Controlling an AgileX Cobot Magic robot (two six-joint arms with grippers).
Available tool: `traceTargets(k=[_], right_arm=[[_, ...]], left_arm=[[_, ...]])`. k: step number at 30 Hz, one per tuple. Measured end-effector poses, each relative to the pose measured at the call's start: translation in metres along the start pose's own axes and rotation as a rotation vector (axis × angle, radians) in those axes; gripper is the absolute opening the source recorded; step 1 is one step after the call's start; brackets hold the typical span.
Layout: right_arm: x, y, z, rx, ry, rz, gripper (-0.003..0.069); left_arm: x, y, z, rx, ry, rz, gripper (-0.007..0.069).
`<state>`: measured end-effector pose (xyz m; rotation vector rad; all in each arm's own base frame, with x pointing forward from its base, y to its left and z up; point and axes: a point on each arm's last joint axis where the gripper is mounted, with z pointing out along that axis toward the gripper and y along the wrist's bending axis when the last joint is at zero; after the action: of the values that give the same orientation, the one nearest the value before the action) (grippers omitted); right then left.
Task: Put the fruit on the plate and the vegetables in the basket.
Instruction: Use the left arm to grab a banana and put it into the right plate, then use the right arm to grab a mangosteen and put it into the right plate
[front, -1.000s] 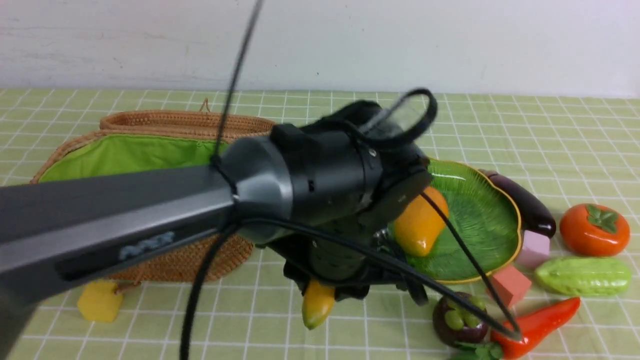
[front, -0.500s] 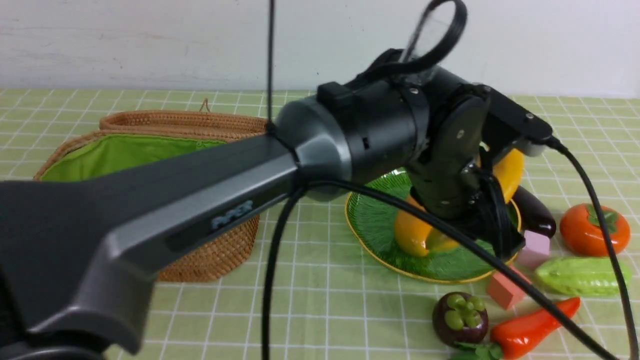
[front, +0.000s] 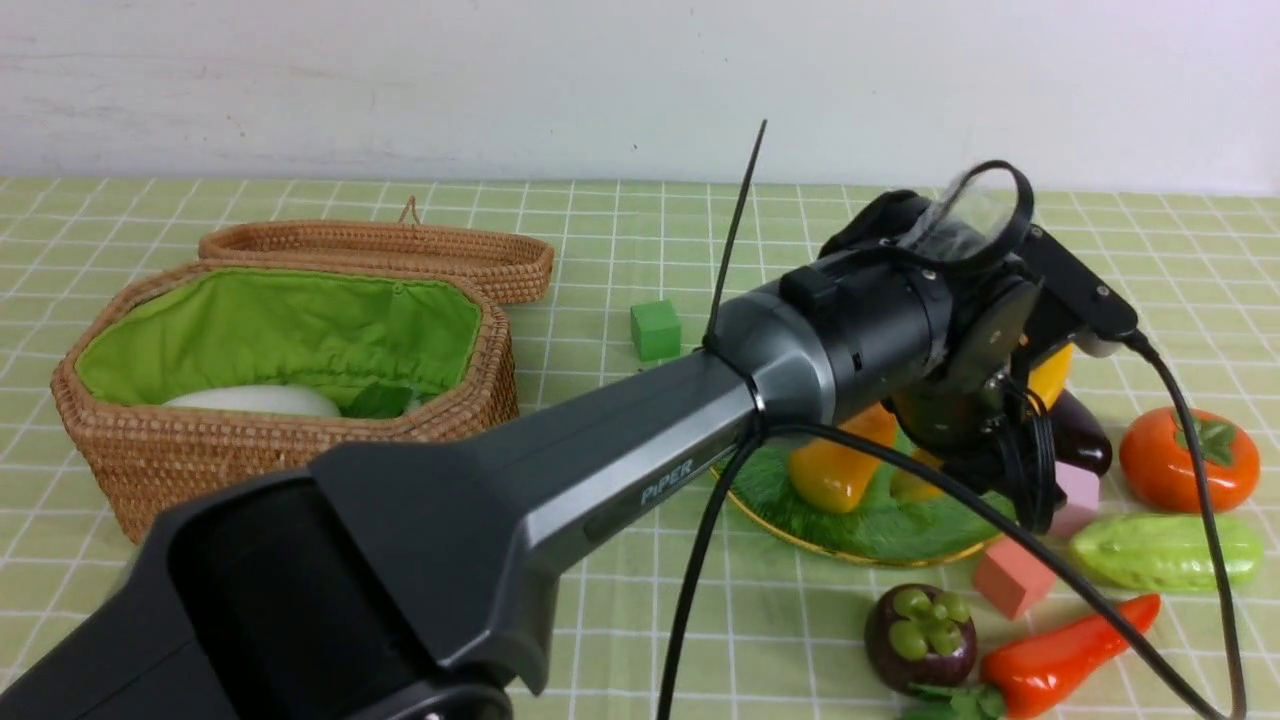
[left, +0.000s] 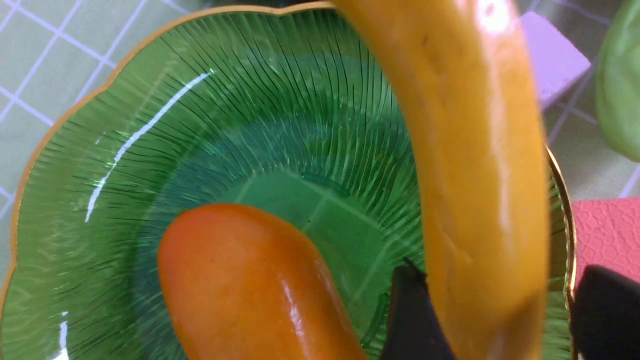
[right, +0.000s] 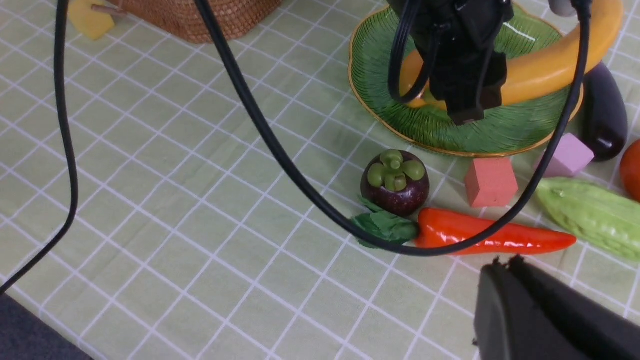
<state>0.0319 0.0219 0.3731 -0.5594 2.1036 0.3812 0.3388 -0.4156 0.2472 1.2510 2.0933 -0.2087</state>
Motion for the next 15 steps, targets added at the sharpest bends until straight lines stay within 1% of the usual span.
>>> traceTargets(k=[2, 3, 4, 6, 8, 12, 15], right_arm=[[0.000, 0.000, 0.000, 0.000, 0.005, 0.000, -0.0007], [0.001, 0.000, 0.000, 0.000, 0.006, 0.000, -0.0006], [0.001, 0.000, 0.000, 0.001, 0.012, 0.000, -0.0005], [0.002, 0.000, 0.000, 0.001, 0.021, 0.000, -0.0003], [0.002, 0.000, 0.000, 0.001, 0.024, 0.000, -0.0001], [0.002, -0.002, 0.000, 0.019, 0.023, -0.008, 0.0000], [0.002, -0.004, 0.000, 0.046, 0.021, 0.004, 0.0000]], left_arm=[[0.000, 0.000, 0.000, -0.002, 0.000, 0.002, 0.0491], [0.000, 0.000, 0.000, -0.002, 0.000, 0.002, 0.0496], [0.000, 0.001, 0.000, -0.006, 0.002, 0.005, 0.0534], [0.001, 0.000, 0.000, -0.004, 0.014, 0.005, 0.0562], [0.003, 0.000, -0.001, -0.004, 0.031, 0.006, 0.0569], [0.001, 0.003, -0.018, -0.002, 0.071, -0.030, 0.0550], [-0.008, 0.010, -0.065, -0.011, 0.082, -0.131, 0.0447]])
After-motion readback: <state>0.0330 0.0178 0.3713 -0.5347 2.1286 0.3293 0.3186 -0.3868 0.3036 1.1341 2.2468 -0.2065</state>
